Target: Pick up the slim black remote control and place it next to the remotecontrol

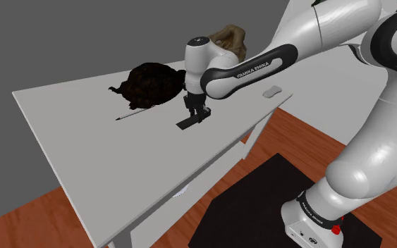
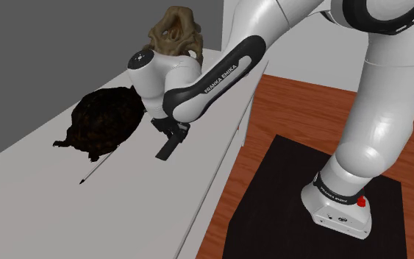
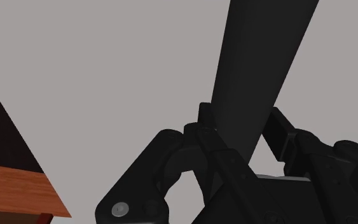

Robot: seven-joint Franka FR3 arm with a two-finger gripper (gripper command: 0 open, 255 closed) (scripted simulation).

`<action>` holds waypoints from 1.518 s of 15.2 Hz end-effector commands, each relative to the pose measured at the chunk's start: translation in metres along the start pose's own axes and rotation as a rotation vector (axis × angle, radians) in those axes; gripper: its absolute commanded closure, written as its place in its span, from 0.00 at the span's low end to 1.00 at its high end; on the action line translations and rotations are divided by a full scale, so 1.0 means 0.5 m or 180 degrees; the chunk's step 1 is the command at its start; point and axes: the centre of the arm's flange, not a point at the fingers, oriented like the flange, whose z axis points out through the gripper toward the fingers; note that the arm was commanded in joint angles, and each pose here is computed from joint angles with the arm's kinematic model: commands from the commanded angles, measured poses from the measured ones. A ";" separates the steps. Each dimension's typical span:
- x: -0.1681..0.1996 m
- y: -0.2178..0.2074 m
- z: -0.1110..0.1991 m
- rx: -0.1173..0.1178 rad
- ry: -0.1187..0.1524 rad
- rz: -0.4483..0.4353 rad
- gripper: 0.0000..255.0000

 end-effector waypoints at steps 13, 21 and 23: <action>0.024 0.003 -0.103 -0.0028 0.0003 -0.0002 1.00; 0.089 0.009 -0.152 -0.0028 0.0003 -0.0002 1.00; 0.141 0.014 -0.140 -0.0028 0.0003 -0.0002 1.00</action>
